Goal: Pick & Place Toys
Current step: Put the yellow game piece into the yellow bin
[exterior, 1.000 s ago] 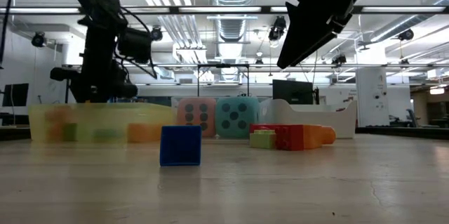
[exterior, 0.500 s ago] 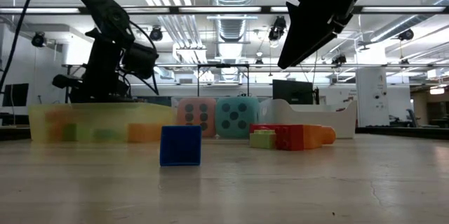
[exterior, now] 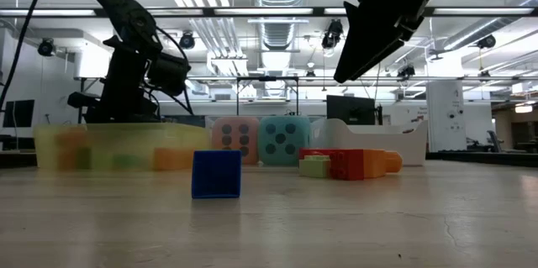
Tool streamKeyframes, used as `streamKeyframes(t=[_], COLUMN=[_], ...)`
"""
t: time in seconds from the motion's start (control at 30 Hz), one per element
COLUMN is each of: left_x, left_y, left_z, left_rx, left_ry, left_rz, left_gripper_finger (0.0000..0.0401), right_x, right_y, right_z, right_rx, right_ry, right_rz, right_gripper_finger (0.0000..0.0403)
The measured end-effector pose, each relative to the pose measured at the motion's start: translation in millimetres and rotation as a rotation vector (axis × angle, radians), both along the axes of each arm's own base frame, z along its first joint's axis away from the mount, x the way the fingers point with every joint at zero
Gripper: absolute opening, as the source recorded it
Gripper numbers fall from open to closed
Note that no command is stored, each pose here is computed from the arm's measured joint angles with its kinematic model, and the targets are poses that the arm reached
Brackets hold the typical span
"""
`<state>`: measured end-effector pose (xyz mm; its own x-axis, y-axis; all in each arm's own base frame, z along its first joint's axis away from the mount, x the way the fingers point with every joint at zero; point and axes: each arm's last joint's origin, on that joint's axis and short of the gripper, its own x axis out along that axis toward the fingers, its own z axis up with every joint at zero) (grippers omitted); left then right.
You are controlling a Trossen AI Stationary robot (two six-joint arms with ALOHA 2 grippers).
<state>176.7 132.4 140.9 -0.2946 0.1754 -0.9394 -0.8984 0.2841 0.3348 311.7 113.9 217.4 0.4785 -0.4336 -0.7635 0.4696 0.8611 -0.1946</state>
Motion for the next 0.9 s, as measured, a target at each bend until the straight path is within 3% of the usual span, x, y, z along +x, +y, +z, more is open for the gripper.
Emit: streamKeyframes(t=[0.47, 0.9], left_x=[3.1, 12.2], left_y=[2.6, 8.5], left_z=[5.5, 25.5], left_rx=[-0.018, -0.017], left_ry=[-0.002, -0.030], left_rz=[-0.043, -0.106], left_gripper_finger=[0.0280, 0.0299], right_x=[0.0, 0.0], right_y=[0.1, 0.1], right_z=[-0.2, -0.2], right_rx=[0.001, 0.002], right_ry=[0.003, 0.007], right_rz=[0.004, 0.008], right_gripper_finger=[0.0337, 0.0337])
